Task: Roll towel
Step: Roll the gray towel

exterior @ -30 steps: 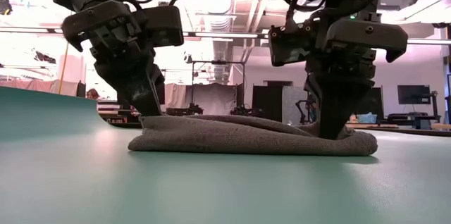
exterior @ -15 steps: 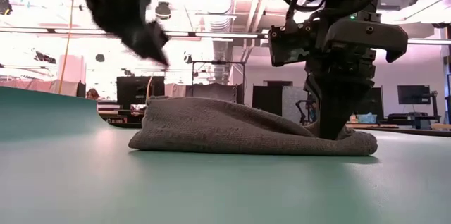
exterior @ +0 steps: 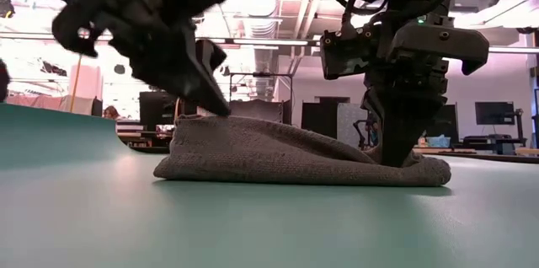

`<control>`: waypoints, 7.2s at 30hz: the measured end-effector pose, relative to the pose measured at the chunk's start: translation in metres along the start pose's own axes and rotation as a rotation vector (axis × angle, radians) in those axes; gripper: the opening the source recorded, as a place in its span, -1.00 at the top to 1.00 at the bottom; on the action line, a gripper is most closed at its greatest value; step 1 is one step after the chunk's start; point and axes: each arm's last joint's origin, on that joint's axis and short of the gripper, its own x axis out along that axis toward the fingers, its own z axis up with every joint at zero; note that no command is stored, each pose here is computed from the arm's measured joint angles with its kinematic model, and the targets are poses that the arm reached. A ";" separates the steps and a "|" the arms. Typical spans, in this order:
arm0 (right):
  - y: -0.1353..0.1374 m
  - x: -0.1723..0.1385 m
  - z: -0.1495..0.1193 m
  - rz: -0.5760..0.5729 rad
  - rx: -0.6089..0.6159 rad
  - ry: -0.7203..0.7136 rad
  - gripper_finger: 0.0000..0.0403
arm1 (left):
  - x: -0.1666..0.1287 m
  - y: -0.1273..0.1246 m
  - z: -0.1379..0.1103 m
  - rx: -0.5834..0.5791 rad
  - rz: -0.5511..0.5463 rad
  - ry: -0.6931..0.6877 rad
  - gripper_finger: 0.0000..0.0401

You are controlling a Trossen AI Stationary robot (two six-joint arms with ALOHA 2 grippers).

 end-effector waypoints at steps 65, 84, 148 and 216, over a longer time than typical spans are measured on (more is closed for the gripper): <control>-0.030 -0.001 -0.036 -0.018 -0.309 -0.190 0.54 | 0.011 0.010 -0.022 -0.112 0.048 0.181 1.00; -0.030 0.001 -0.034 -0.001 -0.319 -0.229 0.54 | 0.025 0.004 -0.030 -0.316 0.252 -0.150 1.00; -0.010 0.015 -0.045 -0.184 -0.407 -0.200 0.80 | 0.031 0.002 -0.054 -0.240 0.181 0.082 1.00; -0.137 -0.012 0.013 0.390 0.570 -0.130 0.84 | 0.035 0.009 -0.047 -0.419 -0.253 0.107 1.00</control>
